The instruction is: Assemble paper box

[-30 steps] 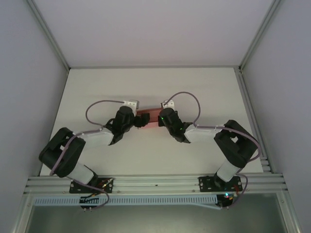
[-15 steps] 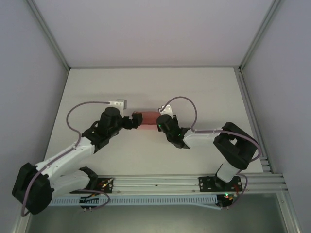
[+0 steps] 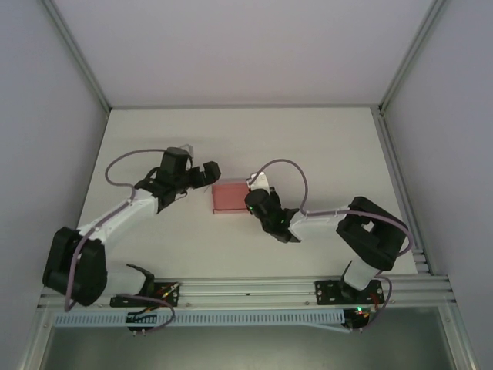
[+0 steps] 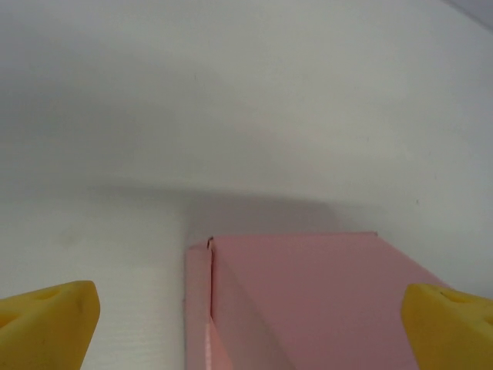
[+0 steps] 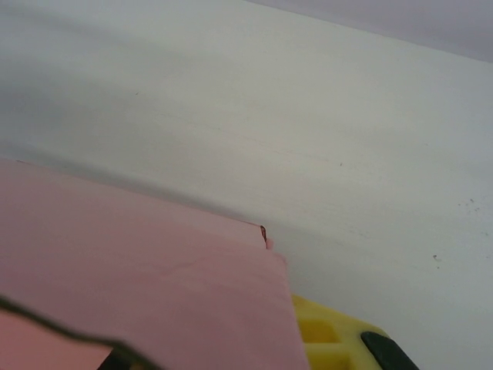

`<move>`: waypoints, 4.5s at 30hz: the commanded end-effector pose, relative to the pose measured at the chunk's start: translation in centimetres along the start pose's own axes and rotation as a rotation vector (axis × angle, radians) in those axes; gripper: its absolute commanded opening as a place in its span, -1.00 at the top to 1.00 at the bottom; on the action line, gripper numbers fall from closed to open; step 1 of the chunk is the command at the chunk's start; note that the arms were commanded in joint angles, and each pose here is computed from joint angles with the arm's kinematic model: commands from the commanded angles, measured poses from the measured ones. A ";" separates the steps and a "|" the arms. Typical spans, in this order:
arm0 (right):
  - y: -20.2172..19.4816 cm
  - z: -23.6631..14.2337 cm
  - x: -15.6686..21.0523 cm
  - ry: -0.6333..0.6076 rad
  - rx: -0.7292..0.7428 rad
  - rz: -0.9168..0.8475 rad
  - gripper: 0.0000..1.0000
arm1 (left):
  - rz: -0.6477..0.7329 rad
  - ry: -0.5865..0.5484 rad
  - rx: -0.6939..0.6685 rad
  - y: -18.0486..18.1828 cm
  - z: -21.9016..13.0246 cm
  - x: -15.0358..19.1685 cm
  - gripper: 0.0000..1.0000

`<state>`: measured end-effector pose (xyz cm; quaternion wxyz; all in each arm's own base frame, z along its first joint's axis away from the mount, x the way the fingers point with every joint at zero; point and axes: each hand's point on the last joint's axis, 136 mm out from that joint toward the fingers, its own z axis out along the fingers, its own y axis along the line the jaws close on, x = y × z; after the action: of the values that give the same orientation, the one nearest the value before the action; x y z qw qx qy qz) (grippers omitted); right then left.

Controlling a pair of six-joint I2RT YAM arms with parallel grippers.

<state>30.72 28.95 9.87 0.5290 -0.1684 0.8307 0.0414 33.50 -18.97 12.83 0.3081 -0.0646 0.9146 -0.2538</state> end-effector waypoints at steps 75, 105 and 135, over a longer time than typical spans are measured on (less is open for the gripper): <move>3.5 2.1 -3.3 0.477 -0.901 0.886 -0.24 | -0.293 0.079 0.789 1.5 3.7 4.0 0.65; -4.0 -0.7 -3.1 0.979 -0.552 1.347 0.27 | 1.016 -0.369 0.179 -10.9 -4.1 1.1 -1.00; -3.3 -5.7 -4.1 1.217 -0.649 1.446 0.22 | 1.395 -0.303 0.048 -12.9 -1.9 5.1 -0.39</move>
<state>30.27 25.26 15.25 -0.1902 0.2658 0.8157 0.4772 26.93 -30.23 15.34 0.4876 0.5275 0.6956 -0.0073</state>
